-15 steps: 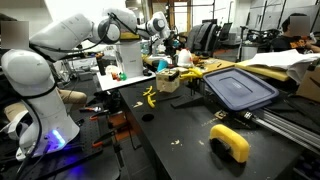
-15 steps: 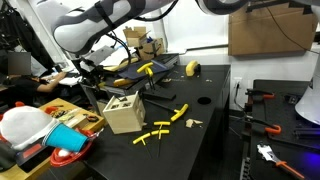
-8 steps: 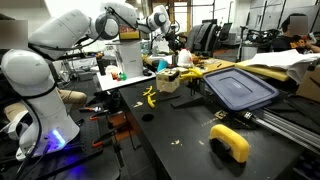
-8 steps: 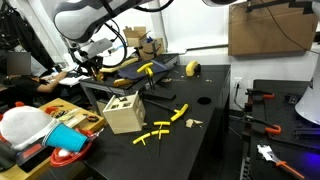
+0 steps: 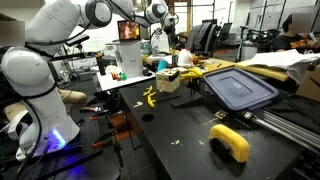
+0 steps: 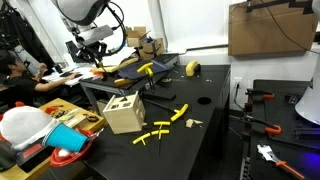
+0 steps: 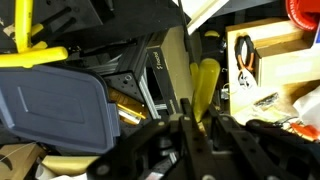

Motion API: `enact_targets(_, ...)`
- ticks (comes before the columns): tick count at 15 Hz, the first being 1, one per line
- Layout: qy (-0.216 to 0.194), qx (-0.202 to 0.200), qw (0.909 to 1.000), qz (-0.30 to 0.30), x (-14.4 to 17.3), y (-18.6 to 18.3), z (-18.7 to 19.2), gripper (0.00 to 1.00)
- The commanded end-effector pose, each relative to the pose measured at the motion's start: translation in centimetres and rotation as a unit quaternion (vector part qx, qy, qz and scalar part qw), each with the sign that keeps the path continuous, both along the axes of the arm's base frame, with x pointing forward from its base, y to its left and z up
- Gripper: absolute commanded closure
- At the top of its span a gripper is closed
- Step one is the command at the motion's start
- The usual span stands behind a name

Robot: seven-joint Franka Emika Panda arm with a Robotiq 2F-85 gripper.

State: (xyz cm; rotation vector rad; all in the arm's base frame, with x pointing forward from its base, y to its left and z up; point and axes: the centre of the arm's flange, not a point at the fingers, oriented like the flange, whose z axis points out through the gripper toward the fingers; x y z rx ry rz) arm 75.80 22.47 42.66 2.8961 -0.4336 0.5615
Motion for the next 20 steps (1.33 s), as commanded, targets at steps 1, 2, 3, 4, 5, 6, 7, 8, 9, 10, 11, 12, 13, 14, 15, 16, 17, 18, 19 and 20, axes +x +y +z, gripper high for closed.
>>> enact_targets(1, -0.028, 0.0, 0.9987, -0.043, -6.3, -2.3, 1.5, 0.96)
enact_targets(2, -0.035, 0.003, 0.9979, -0.054, -6.8, -2.7, 1.8, 0.96)
enact_targets(3, -0.041, 0.005, 0.9967, -0.069, -7.4, -3.1, 2.1, 0.96)
enact_targets(4, -0.046, 0.007, 0.9955, -0.082, -7.9, -3.4, 2.4, 0.96)
enact_targets(5, -0.05, 0.007, 0.994, -0.097, -8.6, -4.0, 2.6, 0.96)
enact_targets(6, -0.053, 0.007, 0.9925, -0.11, -9.1, -4.4, 2.8, 0.96)
enact_targets(7, -0.058, 0.004, 0.9909, -0.121, -9.6, -4.8, 3.1, 0.96)
enact_targets(8, -0.062, 0.0, 0.9892, -0.133, -10.1, -5.0, 3.3, 0.96)
enact_targets(9, -0.065, -0.004, 0.9875, -0.144, -10.7, -5.3, 3.6, 0.96)
enact_targets(10, -0.068, -0.008, 0.9857, -0.154, -11.2, -5.5, 3.8, 0.96)
enact_targets(11, -0.069, -0.011, 0.9842, -0.163, -11.8, -5.8, 4.0, 0.96)
enact_targets(12, -0.07, -0.015, 0.9824, -0.172, -12.4, -6.0, 4.2, 0.96)
enact_targets(13, -0.071, -0.018, 0.981, -0.18, -13.0, -6.3, 4.2, 0.96)
enact_targets(14, -0.071, -0.021, 0.9791, -0.189, -13.6, -6.6, 4.2, 0.96)
enact_targets(15, -0.071, -0.022, 0.9777, -0.196, -14.2, -6.8, 4.3, 0.96)
enact_targets(16, -0.07, -0.025, 0.9762, -0.204, -14.7, -7.0, 4.2, 0.96)
enact_targets(17, -0.07, -0.024, 0.9747, -0.211, -15.2, -7.2, 4.3, 0.96)
enact_targets(18, -0.069, -0.024, 0.9734, -0.217, -15.6, -7.4, 4.1, 0.96)
enact_targets(19, -0.069, -0.023, 0.9719, -0.224, -16.0, -7.6, 4.0, 0.96)
enact_targets(20, -0.067, -0.021, 0.9706, -0.23, -16.4, -7.8, 3.9, 0.96)
